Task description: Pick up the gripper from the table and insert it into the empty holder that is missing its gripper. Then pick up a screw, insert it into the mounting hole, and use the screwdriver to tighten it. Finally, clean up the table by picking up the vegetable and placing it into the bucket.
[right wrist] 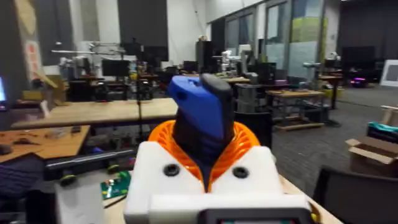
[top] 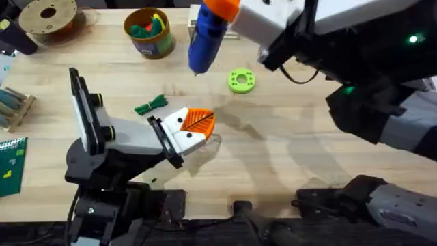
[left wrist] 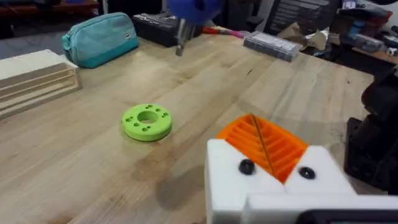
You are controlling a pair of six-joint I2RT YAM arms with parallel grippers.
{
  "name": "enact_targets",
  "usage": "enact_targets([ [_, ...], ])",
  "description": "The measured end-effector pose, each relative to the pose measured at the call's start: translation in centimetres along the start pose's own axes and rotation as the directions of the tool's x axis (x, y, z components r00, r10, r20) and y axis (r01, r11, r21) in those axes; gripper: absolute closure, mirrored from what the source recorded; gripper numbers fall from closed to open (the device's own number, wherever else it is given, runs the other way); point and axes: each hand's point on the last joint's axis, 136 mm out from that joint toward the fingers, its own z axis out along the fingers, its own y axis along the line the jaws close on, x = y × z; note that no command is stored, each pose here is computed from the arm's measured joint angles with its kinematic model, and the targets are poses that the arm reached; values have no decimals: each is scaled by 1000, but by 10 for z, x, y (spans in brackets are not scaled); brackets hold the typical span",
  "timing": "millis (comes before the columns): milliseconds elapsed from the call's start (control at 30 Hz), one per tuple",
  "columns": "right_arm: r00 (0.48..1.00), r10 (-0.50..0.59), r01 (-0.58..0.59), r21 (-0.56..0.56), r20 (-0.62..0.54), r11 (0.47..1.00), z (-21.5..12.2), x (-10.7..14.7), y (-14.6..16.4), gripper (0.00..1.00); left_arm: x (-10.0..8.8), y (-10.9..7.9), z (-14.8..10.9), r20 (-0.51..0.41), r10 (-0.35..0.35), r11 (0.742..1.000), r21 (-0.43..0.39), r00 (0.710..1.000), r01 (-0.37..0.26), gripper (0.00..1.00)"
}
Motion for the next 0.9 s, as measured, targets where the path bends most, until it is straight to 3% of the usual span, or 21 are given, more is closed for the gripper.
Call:
enact_targets([
  [333, 999, 35, -35, -51, -1, 998, 6, 2, 19, 970, 0, 0, 0, 0, 0, 1000, 0, 1000, 0, 996],
  [400, 997, 79, -79, -115, -7, 990, 13, 5, 43, 970, 0, 0, 0, 0, 0, 1000, 0, 1000, 0, 996],
  [500, 995, 96, -98, -138, -21, 986, 17, 11, 52, 970, 0, 0, 0, 0, 0, 1000, 0, 1000, 0, 996],
  [900, 982, 166, -176, -134, -85, 975, 18, 30, 52, 970, 0, 0, 0, 0, 0, 1000, 0, 1000, 0, 996],
])
